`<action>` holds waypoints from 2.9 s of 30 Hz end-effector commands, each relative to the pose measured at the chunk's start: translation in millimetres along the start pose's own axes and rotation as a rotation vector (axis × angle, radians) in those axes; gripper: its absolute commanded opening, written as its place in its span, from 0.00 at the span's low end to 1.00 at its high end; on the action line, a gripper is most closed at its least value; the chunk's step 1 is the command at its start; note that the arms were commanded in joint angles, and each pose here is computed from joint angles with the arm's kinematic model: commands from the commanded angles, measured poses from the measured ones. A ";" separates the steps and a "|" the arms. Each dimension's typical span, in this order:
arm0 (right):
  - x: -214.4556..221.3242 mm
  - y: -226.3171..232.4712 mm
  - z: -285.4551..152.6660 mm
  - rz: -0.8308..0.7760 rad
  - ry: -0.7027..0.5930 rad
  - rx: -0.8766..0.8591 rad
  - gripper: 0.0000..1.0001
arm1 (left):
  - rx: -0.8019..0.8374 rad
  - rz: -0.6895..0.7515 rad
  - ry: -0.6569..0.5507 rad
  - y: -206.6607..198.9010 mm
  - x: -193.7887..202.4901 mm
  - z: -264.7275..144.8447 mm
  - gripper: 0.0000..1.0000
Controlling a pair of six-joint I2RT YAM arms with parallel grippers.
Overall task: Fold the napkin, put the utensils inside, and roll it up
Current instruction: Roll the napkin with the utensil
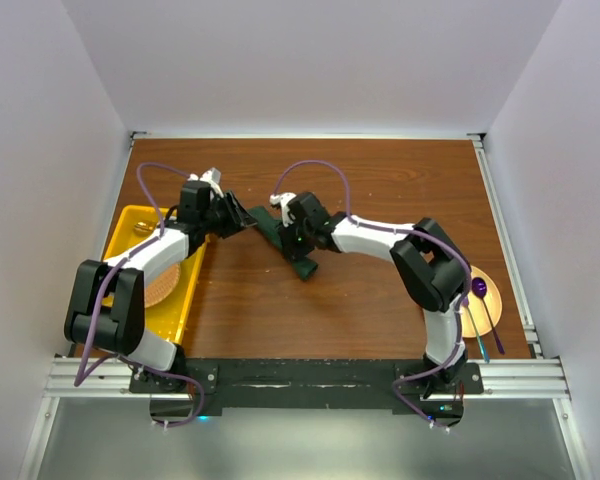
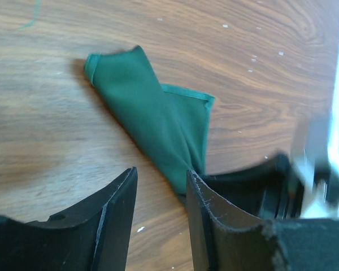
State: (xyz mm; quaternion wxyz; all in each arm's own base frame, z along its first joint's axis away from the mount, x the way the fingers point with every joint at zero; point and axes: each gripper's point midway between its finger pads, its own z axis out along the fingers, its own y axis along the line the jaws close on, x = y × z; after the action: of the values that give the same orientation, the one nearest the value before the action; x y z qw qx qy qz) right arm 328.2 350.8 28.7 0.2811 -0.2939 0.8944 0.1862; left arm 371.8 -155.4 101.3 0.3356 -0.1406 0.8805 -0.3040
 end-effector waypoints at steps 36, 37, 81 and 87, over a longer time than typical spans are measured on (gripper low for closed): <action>34.0 7.4 -27.6 0.615 0.146 -0.820 0.06 | -0.178 0.014 0.015 -28.2 48.5 16.9 0.73; 34.7 10.7 -26.9 0.608 0.153 -0.819 0.06 | -0.180 0.009 0.019 -28.1 50.4 19.1 0.74; 7.8 39.1 -41.1 -0.250 -0.114 0.119 0.79 | -0.503 -0.136 0.186 30.5 121.3 25.8 0.00; -3.7 59.1 -41.0 -0.309 -0.224 0.144 0.75 | -0.502 -0.157 0.202 28.2 124.2 25.3 0.00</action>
State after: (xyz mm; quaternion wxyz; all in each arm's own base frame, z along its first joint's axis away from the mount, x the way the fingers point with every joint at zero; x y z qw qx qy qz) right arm 265.9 342.8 39.6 0.3202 -0.3526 0.8722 0.1110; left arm 324.1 -202.8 21.5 0.2336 -0.2565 0.9271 -0.1415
